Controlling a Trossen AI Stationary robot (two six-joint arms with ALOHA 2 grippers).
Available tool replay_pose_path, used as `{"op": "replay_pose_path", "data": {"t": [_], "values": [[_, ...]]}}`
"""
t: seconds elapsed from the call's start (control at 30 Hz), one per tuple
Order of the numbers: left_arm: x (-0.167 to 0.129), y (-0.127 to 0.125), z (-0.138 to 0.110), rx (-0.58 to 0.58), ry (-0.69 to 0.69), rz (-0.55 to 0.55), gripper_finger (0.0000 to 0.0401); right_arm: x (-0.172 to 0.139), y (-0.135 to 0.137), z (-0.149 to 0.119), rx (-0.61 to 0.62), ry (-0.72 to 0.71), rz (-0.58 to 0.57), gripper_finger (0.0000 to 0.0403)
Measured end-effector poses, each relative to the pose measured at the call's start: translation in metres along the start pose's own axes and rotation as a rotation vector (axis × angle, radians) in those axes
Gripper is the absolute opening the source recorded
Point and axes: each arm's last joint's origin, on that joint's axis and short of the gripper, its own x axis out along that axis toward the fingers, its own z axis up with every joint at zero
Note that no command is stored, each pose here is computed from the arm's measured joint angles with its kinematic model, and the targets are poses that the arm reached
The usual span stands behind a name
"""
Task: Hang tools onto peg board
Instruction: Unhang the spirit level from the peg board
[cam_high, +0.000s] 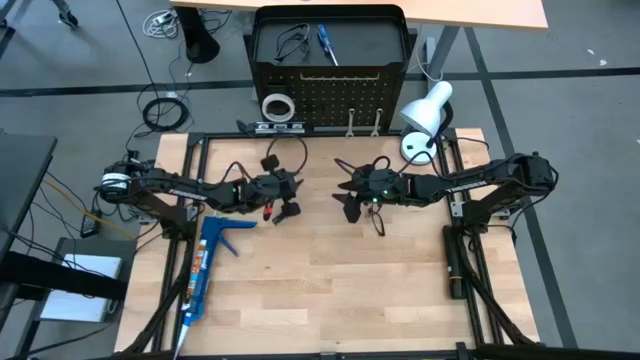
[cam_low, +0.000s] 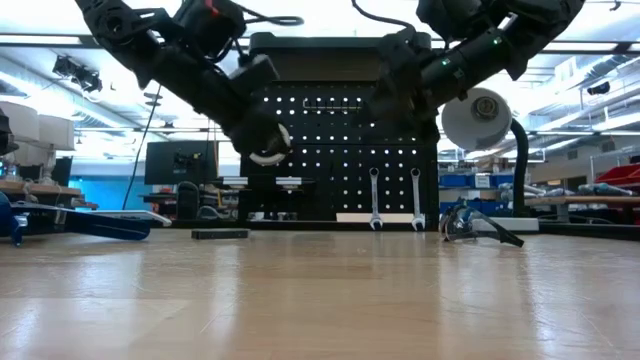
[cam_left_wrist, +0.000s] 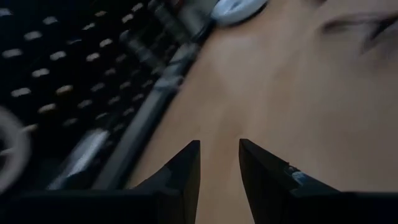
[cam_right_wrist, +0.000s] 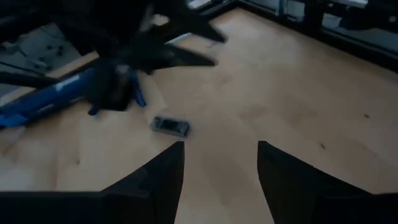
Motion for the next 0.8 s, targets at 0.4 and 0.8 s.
{"op": "replay_pose_path", "data": {"t": [0.4,0.8], "values": [[-0.028,0.011,-0.027,-0.125,-0.242,0.135,0.0115,0.002,0.007,-0.006,-0.073,0.021,0.02,0.0202],[-0.019,0.034,-0.04,-0.565,-0.216,0.319,0.0115,0.001,0.015,0.003,-0.329,-0.097,0.064,0.0199]]}}
